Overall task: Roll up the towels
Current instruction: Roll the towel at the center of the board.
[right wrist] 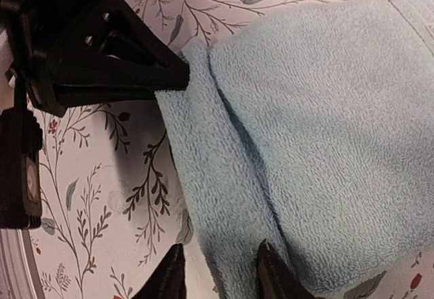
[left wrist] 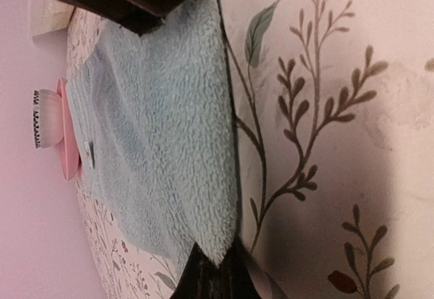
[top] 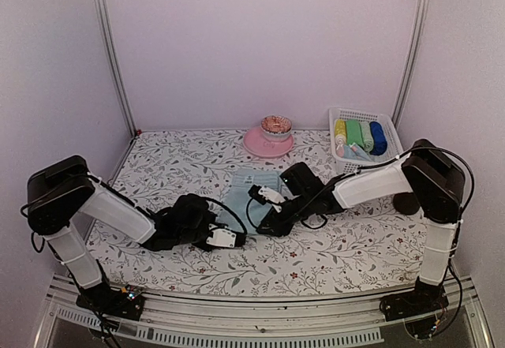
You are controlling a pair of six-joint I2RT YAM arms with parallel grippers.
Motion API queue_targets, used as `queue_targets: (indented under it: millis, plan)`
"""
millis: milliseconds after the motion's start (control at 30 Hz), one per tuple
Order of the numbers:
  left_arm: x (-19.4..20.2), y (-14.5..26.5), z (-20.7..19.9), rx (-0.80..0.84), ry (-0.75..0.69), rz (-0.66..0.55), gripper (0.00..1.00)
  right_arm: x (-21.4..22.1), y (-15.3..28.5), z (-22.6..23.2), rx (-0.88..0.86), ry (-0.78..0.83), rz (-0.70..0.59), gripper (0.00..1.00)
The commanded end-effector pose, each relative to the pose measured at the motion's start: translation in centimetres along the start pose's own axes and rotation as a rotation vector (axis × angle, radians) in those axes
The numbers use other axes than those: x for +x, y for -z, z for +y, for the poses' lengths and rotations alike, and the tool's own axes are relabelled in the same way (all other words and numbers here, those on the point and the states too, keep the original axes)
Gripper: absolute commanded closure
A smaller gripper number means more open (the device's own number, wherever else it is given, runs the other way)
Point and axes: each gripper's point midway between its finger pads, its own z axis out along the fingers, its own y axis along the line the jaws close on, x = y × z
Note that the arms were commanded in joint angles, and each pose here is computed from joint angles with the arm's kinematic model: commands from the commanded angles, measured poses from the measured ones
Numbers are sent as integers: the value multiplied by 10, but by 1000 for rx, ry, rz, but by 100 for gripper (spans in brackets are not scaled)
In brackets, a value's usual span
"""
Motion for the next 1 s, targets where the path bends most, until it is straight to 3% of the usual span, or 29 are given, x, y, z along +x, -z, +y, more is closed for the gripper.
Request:
queue_targets:
  millis: [0,67,233,500,767,967]
  plan:
    - [-3,11,-33,251,88,-30,100,-20,35,2,75,75,-98,55]
    - [-5,14,-31,304,136,-43,100,-26,48,5,111,118,-149,49]
    - [-6,19,-27,426,238,-68,100,-35,76,25,243,323,-269,47]
    - [-11,23,-23,642,391,-82,100,-6,52,76,343,703,-227,46]
    - [-13,30,-23,788,454,-108,100,-1,18,49,577,784,-107,46]
    - [-12,33,-34,862,457,-100,100,3,4,39,617,810,-60,47]
